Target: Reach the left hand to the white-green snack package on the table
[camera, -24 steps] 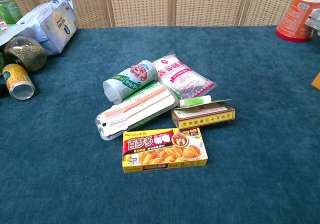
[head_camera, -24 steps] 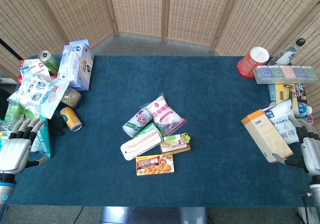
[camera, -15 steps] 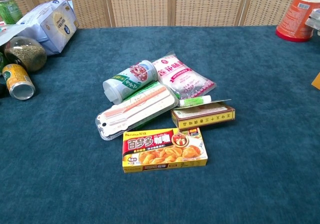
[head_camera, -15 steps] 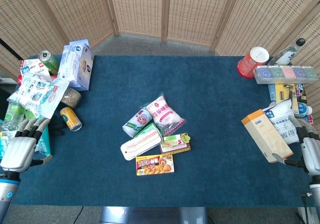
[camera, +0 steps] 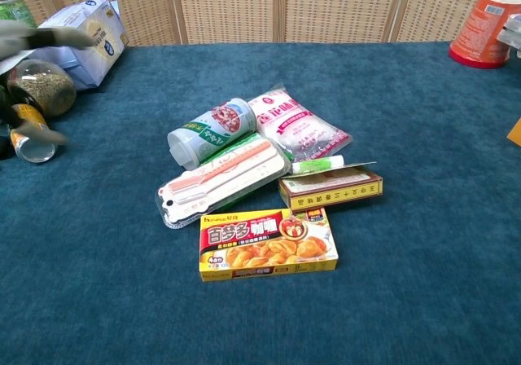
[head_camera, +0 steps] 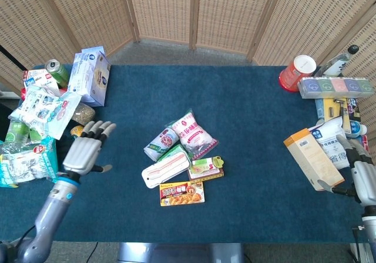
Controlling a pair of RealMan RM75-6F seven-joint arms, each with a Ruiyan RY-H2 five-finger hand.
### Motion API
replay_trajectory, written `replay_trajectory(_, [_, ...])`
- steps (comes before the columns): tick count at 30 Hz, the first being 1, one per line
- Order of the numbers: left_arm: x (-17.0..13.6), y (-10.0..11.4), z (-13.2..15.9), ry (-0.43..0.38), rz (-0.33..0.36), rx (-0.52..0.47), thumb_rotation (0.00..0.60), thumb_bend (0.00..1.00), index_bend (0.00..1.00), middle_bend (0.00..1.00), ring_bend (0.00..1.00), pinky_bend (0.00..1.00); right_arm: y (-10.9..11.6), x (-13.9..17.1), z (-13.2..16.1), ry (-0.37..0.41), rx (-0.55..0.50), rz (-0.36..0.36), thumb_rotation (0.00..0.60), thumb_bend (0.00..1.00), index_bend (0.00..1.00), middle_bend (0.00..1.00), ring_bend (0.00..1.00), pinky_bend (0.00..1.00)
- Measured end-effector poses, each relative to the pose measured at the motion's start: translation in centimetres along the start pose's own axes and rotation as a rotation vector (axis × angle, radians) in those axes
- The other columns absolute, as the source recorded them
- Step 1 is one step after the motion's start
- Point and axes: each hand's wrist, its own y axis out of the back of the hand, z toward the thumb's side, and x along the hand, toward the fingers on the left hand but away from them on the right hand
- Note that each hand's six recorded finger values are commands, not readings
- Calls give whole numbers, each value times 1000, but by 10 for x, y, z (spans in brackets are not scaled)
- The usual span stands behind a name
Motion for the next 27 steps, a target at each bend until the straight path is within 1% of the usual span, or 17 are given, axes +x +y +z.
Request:
replay_trajectory(4, [36, -10, 52, -57, -19, -6, 600, 0, 0, 0, 0, 0, 2, -1, -2, -3, -10, -3, 600, 0, 0, 0, 0, 0])
replay_trajectory(6, [52, -13, 77, -82, -21, 10, 600, 0, 0, 0, 0, 0, 3, -1, -3, -5, -16, -3, 600, 0, 0, 0, 0, 0])
replay_trajectory(10, [75, -22, 104, -92, -17, 60, 600, 0, 0, 0, 0, 0, 5, -1, -5, -7, -26, -6, 600, 0, 0, 0, 0, 0])
replay_trajectory(13, [89, -28, 115, -85, -10, 82, 600, 0, 0, 0, 0, 0, 7, -1, -6, -7, -33, -9, 600, 0, 0, 0, 0, 0])
replay_trajectory(15, [96, -35, 121, -76, -18, 86, 600, 0, 0, 0, 0, 0, 9, -1, -7, -7, -36, -11, 600, 0, 0, 0, 0, 0])
replay_trajectory(20, [105, -47, 131, -68, -37, 97, 600, 0, 0, 0, 0, 0, 10, -1, -8, -6, -41, -12, 600, 0, 0, 0, 0, 0])
replay_trajectory(23, [105, -50, 130, -64, -39, 113, 600, 0, 0, 0, 0, 0, 11, -1, -8, -8, -45, -15, 600, 0, 0, 0, 0, 0])
replay_trajectory(27, [104, -50, 115, -43, -37, 153, 600, 0, 0, 0, 0, 0, 13, 0, -8, -8, -51, -17, 600, 0, 0, 0, 0, 0])
